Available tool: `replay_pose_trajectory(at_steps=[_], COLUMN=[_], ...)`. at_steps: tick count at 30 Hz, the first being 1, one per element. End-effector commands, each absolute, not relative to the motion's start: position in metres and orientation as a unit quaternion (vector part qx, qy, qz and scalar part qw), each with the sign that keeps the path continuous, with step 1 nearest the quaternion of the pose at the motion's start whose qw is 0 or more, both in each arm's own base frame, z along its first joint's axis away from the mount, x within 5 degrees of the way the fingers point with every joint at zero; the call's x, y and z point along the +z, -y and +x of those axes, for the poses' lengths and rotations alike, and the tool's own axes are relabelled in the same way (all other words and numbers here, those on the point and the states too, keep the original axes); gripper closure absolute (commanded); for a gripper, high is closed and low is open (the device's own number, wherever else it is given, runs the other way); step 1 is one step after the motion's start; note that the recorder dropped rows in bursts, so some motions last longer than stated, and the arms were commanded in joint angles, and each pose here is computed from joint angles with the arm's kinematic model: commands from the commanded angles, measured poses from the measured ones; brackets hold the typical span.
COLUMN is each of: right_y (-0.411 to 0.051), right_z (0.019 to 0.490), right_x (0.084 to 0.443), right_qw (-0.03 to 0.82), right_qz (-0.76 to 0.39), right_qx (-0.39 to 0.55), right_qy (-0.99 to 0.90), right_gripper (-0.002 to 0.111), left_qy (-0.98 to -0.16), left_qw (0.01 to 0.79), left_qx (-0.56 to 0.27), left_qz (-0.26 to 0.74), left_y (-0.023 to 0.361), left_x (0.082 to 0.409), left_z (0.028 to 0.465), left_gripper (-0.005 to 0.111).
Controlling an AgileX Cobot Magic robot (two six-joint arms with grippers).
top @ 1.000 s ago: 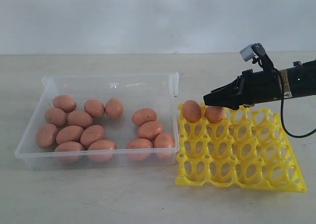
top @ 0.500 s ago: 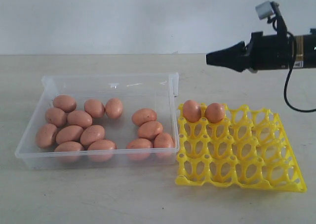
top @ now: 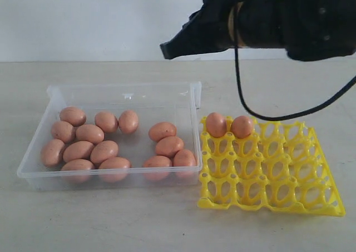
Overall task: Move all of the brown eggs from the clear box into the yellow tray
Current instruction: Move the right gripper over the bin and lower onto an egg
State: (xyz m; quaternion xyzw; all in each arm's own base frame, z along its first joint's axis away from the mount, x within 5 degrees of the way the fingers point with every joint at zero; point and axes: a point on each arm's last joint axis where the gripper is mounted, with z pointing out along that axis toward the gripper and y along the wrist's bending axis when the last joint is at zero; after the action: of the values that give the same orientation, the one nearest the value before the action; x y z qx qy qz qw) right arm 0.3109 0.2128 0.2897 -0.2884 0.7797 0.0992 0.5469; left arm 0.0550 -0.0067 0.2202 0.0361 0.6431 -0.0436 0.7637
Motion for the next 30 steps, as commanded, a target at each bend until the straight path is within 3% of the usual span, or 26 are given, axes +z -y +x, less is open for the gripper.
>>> replay_pose_trajectory(at_steps=[1,3,5,7,9,12,15,17,25,28,30], right_y=[-0.219,-0.206,-0.195,-0.193,-0.207,-0.240,-0.265,-0.273,-0.297,-0.300,-0.301], right_z=[0.315,0.318,0.316,0.313,0.307,0.297,0.299,0.301,0.337,0.341,0.345], right_x=[0.266,0.260,0.256,0.255,0.263,0.291,0.316,0.317,0.284,0.269,0.258], right_qw=[0.542,0.500,0.398,0.303,0.237,0.212,0.194,0.136,0.143,0.134,0.130], right_qz=[-0.338,-0.336,-0.312,-0.329,-0.391,-0.433,-0.436,-0.453,-0.514,-0.551,-0.587], right_qx=[-0.072,-0.198,-0.257,-0.217,-0.101,0.090,0.191,0.209,0.173,0.162,0.147], right_qy=[-0.766,-0.773,-0.824,-0.868,-0.883,-0.872,-0.858,-0.856,-0.828,-0.807,-0.785], right_gripper=[0.109,0.109,0.109,0.109,0.109,0.109,0.109,0.109,0.107,0.094,0.074], left_qy=[-0.636,-0.636,-0.636,-0.636,-0.636,-0.636,-0.636,-0.636,-0.637,-0.636,-0.636], left_qw=[0.769,0.769,0.769,0.769,0.769,0.769,0.769,0.769,0.768,0.769,0.769], left_qx=[-0.052,-0.052,-0.052,-0.052,-0.052,-0.052,-0.052,-0.052,-0.051,-0.052,-0.052], left_qz=[0.033,0.033,0.033,0.033,0.033,0.033,0.033,0.033,0.032,0.032,0.032], left_y=[0.007,0.007,0.007,0.007,0.007,0.007,0.007,0.007,0.007,0.007,0.007], left_x=[0.223,0.223,0.223,0.223,0.223,0.223,0.223,0.223,0.222,0.222,0.222], left_z=[0.054,0.054,0.054,0.054,0.054,0.054,0.054,0.054,0.054,0.054,0.054], left_gripper=[0.085,0.085,0.085,0.085,0.085,0.085,0.085,0.085,0.085,0.085,0.085])
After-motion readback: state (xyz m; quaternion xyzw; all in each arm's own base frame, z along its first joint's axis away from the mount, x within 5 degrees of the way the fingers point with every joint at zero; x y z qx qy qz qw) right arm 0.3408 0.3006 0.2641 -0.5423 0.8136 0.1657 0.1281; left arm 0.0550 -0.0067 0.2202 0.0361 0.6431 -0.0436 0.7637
